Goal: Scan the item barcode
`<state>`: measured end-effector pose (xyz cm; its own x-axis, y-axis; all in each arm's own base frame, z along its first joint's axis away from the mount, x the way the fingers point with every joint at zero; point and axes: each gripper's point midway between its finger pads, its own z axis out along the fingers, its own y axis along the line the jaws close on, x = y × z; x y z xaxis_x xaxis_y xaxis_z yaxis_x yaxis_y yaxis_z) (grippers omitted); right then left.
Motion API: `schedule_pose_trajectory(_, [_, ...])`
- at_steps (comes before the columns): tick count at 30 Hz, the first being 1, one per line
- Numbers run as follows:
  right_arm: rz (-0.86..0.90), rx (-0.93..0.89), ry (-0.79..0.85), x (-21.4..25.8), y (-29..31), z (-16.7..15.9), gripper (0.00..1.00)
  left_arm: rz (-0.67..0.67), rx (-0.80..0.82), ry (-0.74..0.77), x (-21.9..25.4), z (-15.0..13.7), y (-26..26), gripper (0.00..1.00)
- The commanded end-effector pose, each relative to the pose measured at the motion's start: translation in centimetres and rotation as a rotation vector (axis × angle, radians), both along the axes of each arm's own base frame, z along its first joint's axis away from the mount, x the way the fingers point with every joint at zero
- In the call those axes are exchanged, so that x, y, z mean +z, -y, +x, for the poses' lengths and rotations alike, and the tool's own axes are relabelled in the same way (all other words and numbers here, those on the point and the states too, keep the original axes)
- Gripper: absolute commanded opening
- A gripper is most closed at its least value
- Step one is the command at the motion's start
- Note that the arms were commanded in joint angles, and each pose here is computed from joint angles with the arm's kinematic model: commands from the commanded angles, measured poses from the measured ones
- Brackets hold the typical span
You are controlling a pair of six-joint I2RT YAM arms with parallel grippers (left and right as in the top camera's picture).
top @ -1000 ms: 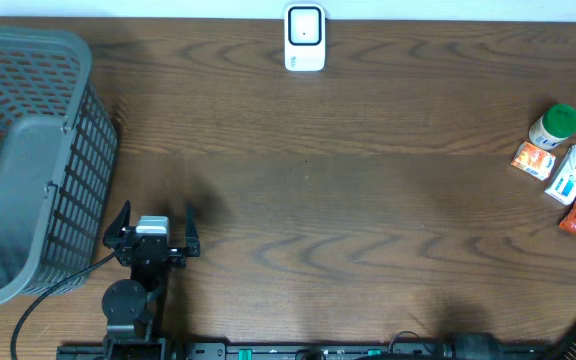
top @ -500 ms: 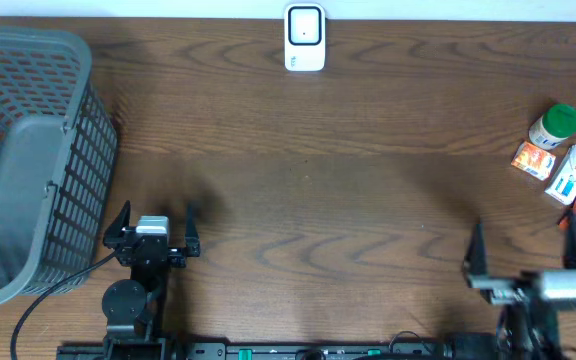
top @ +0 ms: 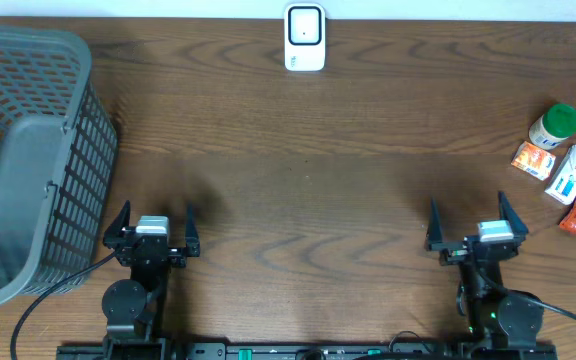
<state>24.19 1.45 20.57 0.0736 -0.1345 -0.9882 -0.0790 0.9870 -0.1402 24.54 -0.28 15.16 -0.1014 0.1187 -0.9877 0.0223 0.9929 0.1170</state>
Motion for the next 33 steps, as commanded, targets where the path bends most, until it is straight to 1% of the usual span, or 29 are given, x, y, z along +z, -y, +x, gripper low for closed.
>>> schedule_pose_trajectory(1, [0.023, 0.001, -0.033, -2.1, -0.1, 0.4, 0.99, 0.010, 0.004, -0.048, -1.4, -0.1, -0.1, 0.99])
schedule_pose_trajectory(3, [0.022, -0.004, -0.081, -3.5, 0.0, 0.4, 0.99, 0.010, 0.004, -0.048, -1.4, -0.1, -0.1, 0.99])
schedule_pose_trajectory(8, [0.022, -0.028, -0.137, -4.9, 0.3, 0.4, 0.99, 0.010, 0.004, -0.048, -1.4, -0.1, -0.1, 0.99])
schedule_pose_trajectory(33, [0.022, -0.027, -0.136, -4.8, 0.3, 0.4, 0.99, 0.010, 0.004, -0.048, -1.4, -0.1, -0.1, 0.99])
